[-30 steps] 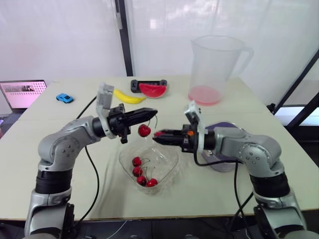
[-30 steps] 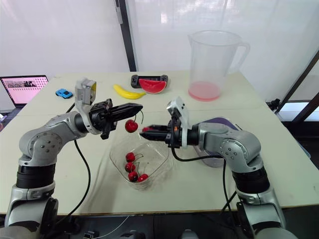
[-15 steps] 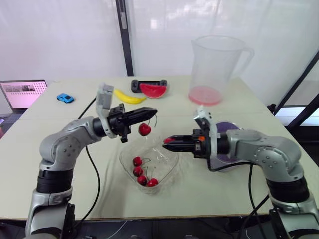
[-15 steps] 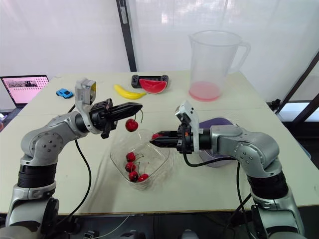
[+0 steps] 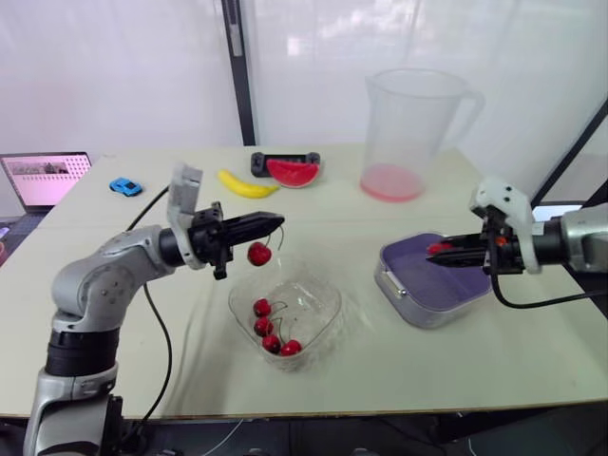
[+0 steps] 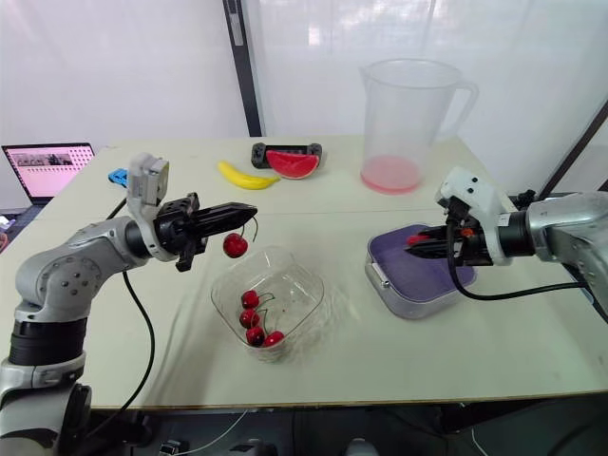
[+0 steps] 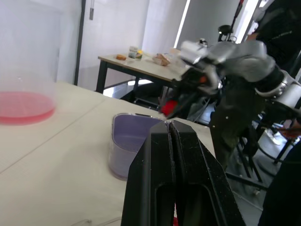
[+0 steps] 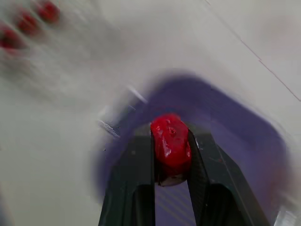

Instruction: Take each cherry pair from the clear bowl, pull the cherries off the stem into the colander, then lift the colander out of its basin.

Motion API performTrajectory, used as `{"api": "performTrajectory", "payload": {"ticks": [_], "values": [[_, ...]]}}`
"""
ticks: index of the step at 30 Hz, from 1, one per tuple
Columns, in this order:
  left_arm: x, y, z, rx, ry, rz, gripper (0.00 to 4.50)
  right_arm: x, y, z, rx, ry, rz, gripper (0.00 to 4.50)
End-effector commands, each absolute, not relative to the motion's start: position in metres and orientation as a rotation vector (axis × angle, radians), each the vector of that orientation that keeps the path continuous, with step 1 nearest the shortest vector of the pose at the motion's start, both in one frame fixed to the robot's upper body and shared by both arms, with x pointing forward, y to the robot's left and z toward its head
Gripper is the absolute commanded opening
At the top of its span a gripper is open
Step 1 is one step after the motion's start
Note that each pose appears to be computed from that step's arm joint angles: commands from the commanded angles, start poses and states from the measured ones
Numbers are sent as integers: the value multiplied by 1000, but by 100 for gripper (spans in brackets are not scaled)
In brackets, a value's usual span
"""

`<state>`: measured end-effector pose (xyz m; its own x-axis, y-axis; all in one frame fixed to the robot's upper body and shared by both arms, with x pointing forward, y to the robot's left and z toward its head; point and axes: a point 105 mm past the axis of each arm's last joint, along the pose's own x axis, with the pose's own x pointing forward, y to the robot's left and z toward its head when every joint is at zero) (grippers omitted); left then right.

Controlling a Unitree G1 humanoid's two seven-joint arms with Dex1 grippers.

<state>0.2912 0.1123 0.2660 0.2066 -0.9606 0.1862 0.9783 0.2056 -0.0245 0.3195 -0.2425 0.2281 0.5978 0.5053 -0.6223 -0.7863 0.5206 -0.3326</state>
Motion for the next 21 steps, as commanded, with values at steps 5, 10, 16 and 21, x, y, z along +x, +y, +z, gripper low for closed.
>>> {"api": "performTrajectory", "payload": {"ticks": [5, 10, 16, 21], "values": [[281, 111, 271, -95, -182, -1363, 0, 354, -250, 202, -841, 554, 877, 61], [278, 113, 268, -87, -175, -1353, 0, 362, -251, 192, -849, 594, 920, 61], [278, 115, 267, -87, -174, -1343, 0, 366, -251, 194, -849, 584, 933, 320], [279, 116, 266, -87, -175, -1345, 0, 361, -252, 213, -837, 552, 936, 448]]}}
